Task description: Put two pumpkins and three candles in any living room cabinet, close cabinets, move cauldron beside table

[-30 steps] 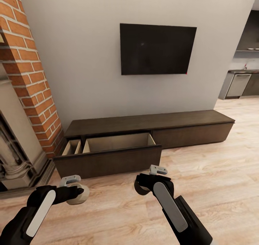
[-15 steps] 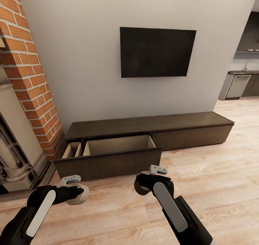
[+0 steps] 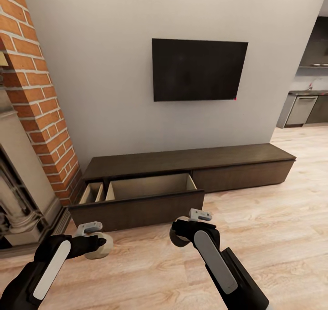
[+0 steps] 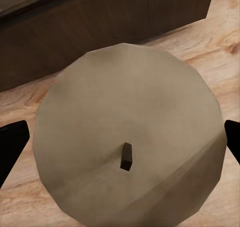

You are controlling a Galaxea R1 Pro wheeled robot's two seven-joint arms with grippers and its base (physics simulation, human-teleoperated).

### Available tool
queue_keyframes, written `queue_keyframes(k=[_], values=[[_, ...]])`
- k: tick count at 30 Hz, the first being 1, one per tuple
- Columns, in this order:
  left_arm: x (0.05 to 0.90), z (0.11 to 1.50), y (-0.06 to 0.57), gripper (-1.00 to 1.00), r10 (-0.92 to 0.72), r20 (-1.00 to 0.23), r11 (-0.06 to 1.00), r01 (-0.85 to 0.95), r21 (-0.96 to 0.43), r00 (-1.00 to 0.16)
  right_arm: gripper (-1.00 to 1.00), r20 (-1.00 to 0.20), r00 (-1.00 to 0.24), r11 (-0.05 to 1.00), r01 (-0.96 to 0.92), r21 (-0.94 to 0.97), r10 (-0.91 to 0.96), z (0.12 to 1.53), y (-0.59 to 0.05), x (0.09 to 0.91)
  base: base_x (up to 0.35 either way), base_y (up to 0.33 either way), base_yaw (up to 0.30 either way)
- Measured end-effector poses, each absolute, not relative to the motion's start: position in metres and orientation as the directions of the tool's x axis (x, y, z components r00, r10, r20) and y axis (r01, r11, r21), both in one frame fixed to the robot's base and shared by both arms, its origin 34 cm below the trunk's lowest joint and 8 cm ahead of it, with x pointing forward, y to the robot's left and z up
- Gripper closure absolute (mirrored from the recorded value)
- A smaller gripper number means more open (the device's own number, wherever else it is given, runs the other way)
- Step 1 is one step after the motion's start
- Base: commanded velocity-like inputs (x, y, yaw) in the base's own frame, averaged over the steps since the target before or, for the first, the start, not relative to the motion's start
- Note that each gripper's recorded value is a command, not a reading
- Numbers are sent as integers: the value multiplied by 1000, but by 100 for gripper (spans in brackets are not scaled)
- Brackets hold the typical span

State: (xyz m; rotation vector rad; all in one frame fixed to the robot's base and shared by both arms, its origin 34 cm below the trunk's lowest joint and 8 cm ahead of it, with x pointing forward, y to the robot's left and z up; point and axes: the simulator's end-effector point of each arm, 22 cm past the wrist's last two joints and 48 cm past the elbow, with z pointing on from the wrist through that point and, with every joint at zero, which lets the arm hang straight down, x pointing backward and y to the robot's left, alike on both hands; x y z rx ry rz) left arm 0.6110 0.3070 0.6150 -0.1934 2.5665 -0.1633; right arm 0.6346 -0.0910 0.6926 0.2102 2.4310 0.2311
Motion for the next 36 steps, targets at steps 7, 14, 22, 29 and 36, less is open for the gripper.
queue_keyframes(k=[7, 14, 22, 29, 36], values=[[613, 629, 307, 100, -172, -522, 982, -105, -156, -835, 100, -620, -755, 971, 92, 221, 213, 708, -91, 637, 0, 0, 0], [615, 643, 307, 100, -172, -522, 982, -104, -156, -836, 100, -619, -757, 971, 92, 220, 212, 721, -91, 639, 0, 0, 0], [617, 658, 307, 100, -172, -522, 982, -105, -156, -836, 100, -618, -757, 971, 92, 220, 212, 737, -91, 641, 0, 0, 0], [619, 672, 307, 100, -173, -522, 982, -105, -158, -835, 100, -620, -756, 972, 92, 218, 211, 750, -92, 643, 0, 0, 82], [620, 687, 307, 100, -172, -524, 982, -104, -156, -834, 100, -621, -755, 972, 92, 218, 211, 765, -92, 644, 0, 0, 263]])
